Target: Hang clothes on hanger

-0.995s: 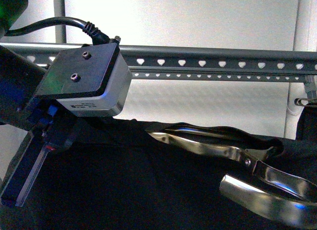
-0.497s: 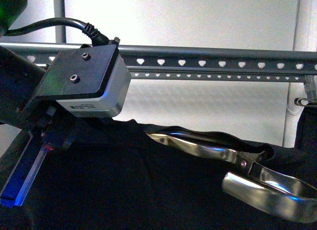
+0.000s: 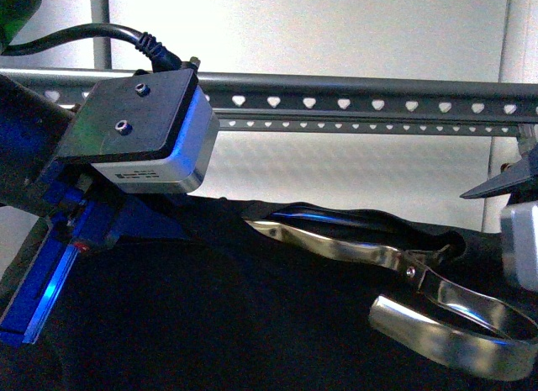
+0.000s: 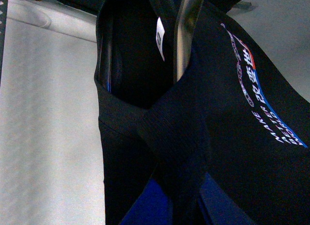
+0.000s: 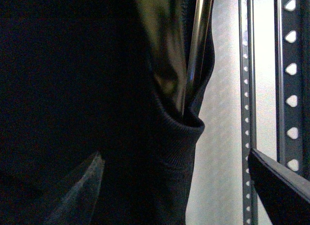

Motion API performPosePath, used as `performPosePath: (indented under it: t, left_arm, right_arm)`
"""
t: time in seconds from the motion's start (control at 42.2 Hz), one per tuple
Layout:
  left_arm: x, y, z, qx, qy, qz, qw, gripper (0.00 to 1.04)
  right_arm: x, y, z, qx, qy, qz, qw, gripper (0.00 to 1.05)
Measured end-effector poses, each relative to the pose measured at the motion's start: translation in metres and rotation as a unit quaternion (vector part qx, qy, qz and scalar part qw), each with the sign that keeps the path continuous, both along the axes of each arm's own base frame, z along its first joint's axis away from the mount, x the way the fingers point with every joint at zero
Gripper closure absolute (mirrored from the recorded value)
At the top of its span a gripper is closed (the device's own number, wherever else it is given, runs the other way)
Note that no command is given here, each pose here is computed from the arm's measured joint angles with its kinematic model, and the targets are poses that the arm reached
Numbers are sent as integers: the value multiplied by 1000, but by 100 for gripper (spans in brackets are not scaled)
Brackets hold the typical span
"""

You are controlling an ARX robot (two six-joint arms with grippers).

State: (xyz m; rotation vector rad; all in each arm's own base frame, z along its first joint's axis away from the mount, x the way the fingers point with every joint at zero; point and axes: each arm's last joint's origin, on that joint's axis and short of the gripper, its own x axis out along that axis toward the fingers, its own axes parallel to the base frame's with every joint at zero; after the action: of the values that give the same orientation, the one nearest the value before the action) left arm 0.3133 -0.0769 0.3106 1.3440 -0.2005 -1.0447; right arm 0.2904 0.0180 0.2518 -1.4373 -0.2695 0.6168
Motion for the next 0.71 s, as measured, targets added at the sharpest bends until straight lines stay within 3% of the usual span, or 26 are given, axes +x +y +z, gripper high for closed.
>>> performPosePath:
  t: [0.403, 0.592, 0.711]
  left_arm:
    - [0, 0, 0, 0, 0, 0, 1000, 100]
    - [0, 0, 0, -2, -1, -1, 1000, 100]
    - [-1, 0, 2, -3, -4, -2, 1000, 100]
  right_arm:
    - [28, 7, -3, 80, 34, -31, 996, 68]
    - [33, 0, -8, 92, 45, -43, 994, 98]
    - [33, -1, -8, 94, 40, -42, 994, 101]
